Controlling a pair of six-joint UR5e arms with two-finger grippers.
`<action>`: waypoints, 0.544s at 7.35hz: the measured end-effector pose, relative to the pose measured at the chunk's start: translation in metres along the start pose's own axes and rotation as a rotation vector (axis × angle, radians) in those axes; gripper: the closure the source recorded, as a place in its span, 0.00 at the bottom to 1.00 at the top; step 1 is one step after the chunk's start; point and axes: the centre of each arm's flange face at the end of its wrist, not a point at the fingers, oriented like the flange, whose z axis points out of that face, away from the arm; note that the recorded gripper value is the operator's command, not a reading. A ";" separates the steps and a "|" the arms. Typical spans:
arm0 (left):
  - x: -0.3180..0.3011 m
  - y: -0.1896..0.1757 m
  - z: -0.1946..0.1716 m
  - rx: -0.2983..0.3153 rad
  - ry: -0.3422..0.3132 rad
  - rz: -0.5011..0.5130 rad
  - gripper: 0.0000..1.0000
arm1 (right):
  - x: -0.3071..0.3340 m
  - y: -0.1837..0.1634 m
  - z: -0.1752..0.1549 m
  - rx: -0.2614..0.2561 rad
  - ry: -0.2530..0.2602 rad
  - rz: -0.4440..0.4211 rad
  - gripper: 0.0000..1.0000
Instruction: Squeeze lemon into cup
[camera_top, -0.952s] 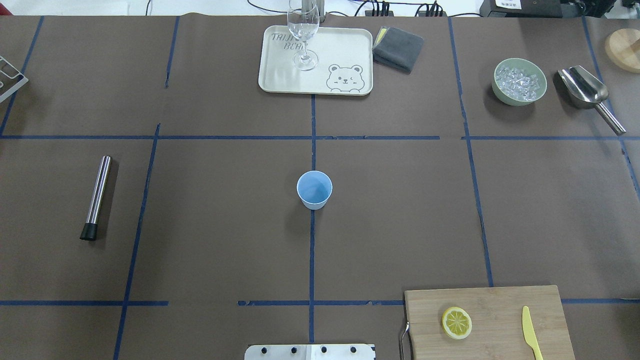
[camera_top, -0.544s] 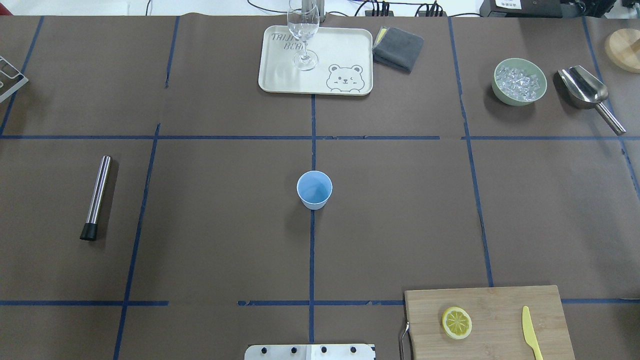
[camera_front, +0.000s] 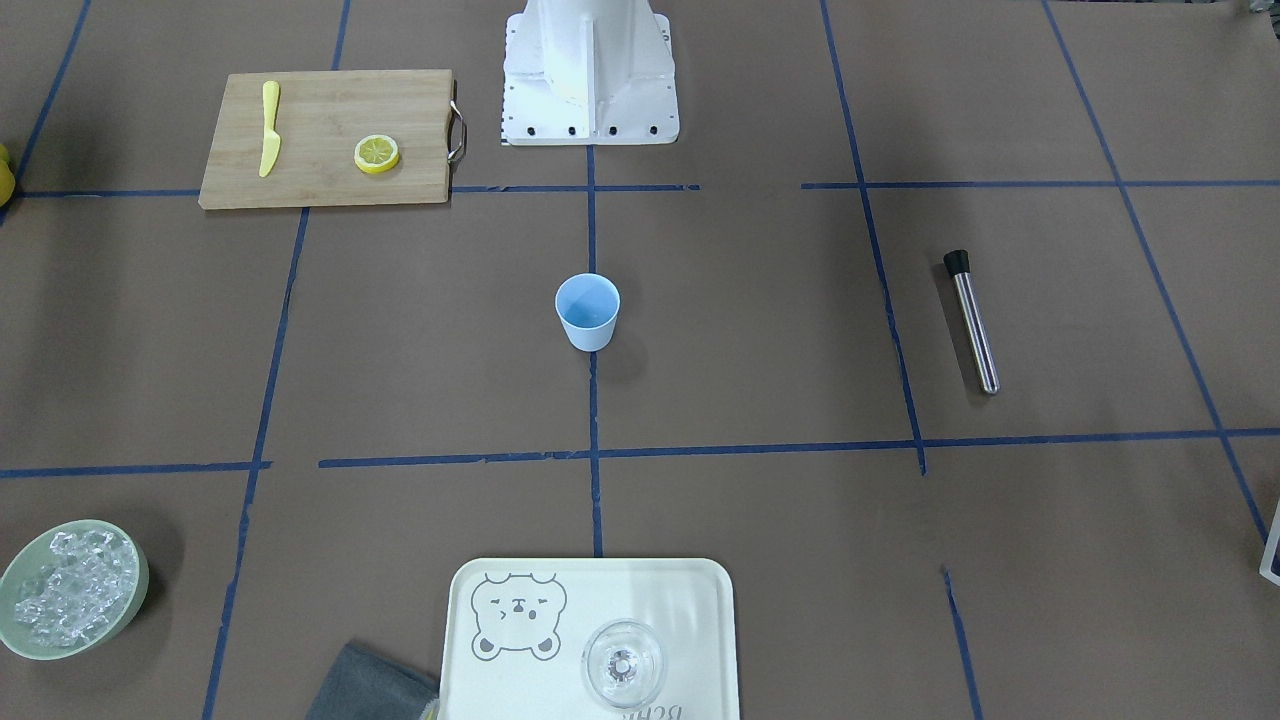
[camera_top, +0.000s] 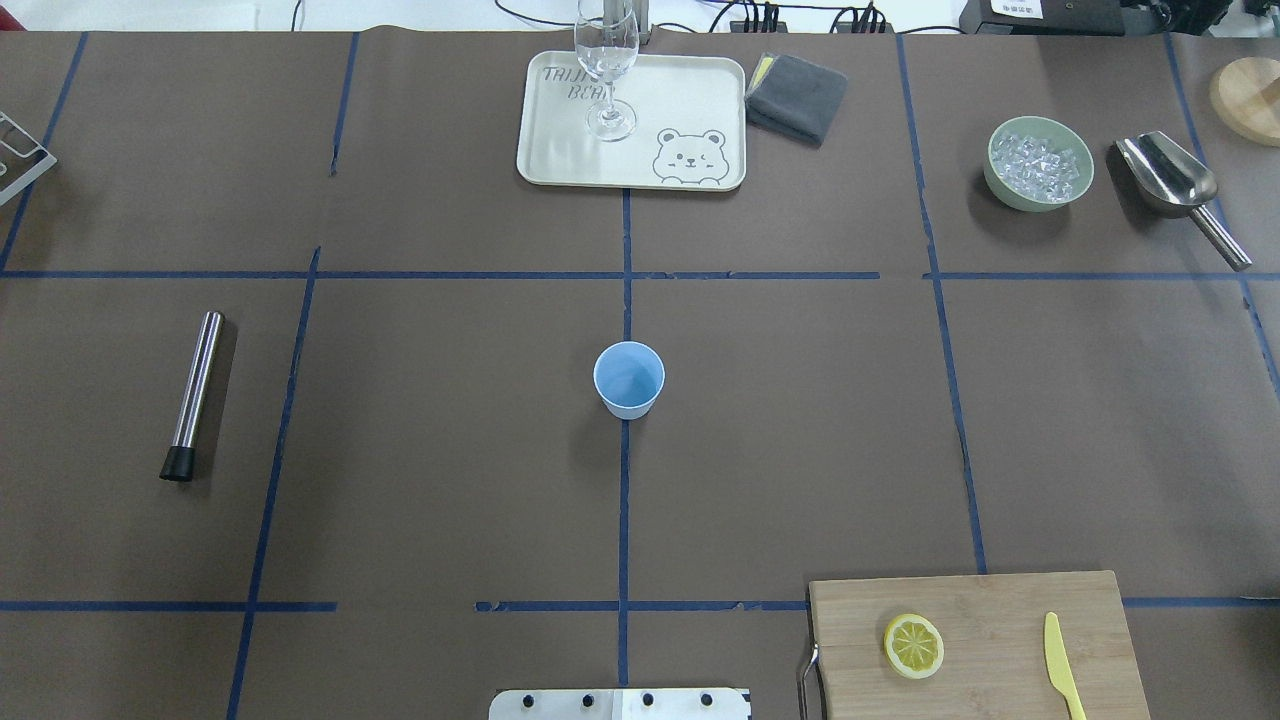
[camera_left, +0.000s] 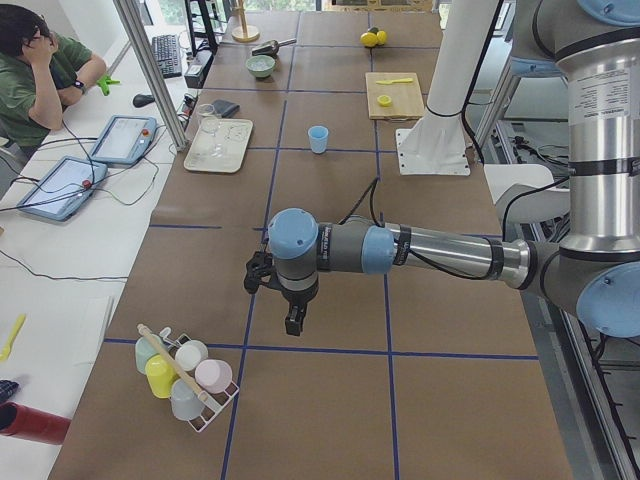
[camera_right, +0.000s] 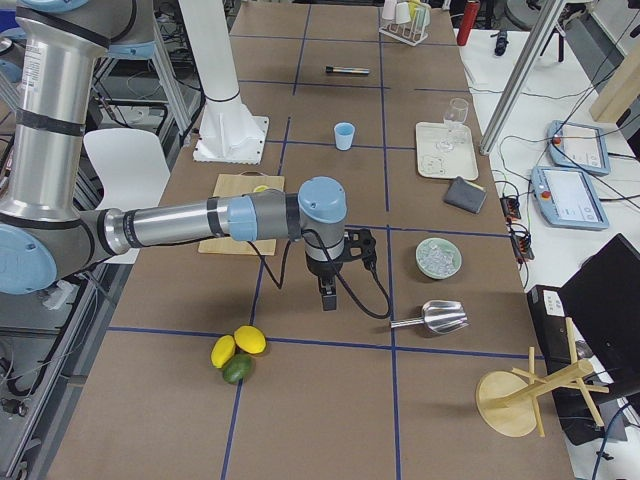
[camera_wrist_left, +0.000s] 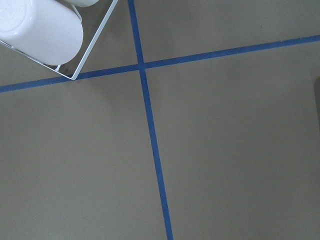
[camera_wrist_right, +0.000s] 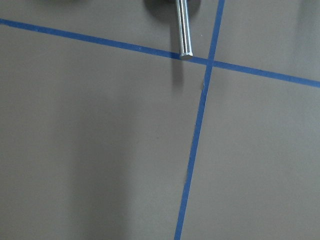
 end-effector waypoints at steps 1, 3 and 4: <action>0.002 -0.001 -0.002 0.003 0.000 0.004 0.00 | -0.004 -0.006 -0.005 0.028 -0.002 -0.020 0.00; 0.004 -0.003 -0.004 0.010 -0.001 0.011 0.00 | -0.014 -0.010 -0.014 0.099 -0.002 -0.088 0.00; 0.006 -0.005 -0.006 0.015 -0.002 0.016 0.00 | -0.025 -0.012 -0.011 0.121 -0.007 -0.137 0.00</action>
